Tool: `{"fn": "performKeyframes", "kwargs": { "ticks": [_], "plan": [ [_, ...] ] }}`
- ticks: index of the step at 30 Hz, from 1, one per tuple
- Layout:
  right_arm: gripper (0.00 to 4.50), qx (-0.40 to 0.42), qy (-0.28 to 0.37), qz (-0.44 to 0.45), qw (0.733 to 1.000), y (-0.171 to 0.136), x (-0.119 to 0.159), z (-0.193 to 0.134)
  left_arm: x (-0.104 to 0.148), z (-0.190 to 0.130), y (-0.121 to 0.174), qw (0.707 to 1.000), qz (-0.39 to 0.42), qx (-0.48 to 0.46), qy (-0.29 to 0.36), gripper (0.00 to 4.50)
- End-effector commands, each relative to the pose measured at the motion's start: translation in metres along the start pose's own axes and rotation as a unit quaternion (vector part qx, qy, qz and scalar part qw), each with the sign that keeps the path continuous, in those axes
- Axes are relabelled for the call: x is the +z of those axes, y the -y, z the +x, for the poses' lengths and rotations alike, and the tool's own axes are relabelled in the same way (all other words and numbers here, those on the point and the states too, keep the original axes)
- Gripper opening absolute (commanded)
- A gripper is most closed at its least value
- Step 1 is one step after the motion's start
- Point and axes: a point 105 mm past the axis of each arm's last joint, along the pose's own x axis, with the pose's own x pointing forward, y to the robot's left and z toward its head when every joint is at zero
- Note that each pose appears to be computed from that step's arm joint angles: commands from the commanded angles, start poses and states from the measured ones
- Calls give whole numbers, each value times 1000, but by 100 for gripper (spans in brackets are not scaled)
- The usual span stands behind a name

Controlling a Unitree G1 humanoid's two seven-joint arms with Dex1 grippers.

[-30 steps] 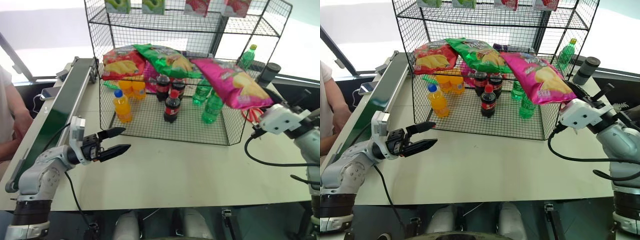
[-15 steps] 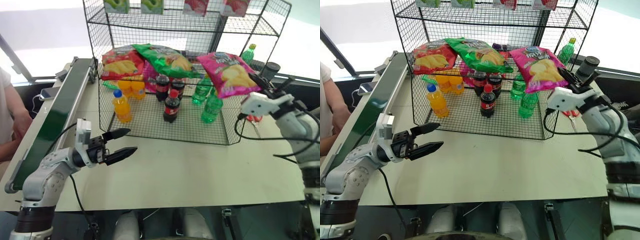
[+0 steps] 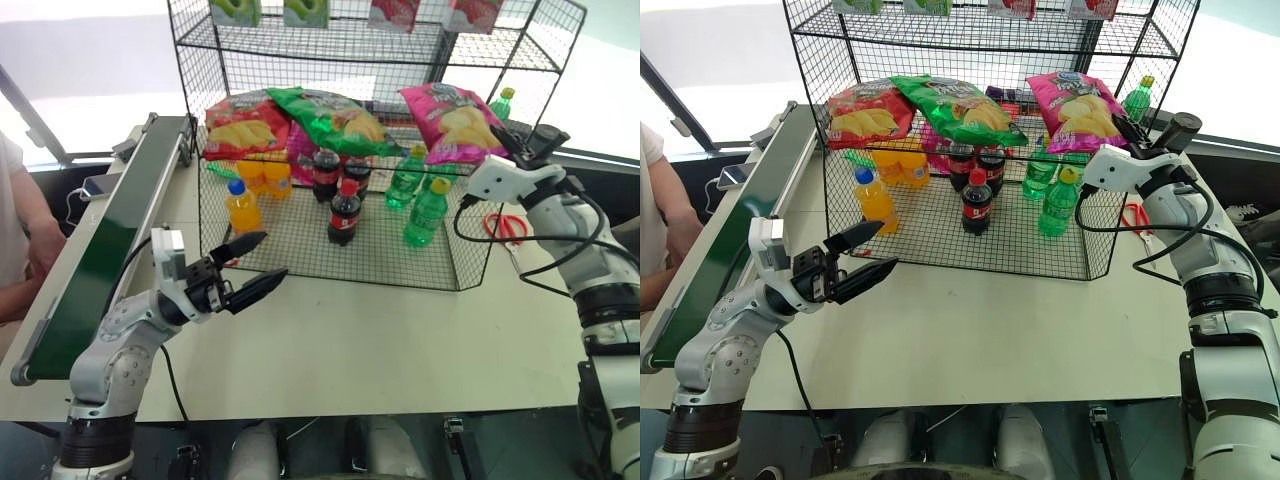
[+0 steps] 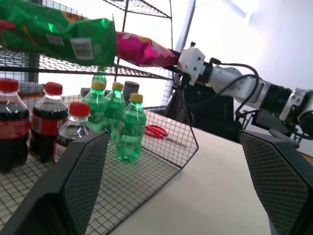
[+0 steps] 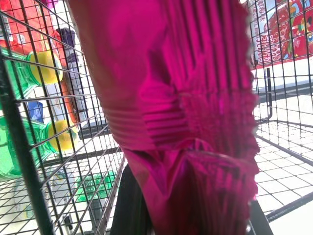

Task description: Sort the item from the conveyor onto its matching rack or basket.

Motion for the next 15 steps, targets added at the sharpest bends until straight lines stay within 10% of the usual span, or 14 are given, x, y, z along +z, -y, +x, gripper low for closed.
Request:
{"fn": "performKeyframes", "kwargs": {
  "ticks": [1,9,15],
  "plan": [
    [115,-34,13,5,999,21,4,3,11,3,7,1000,16,-12,19,450],
    [447,-28,41,23,999,29,17,-1,8,3,9,1000,22,-10,16,450],
    [447,28,100,16,994,34,36,-21,5,2,7,1000,24,-6,15,450]
  ]
}}
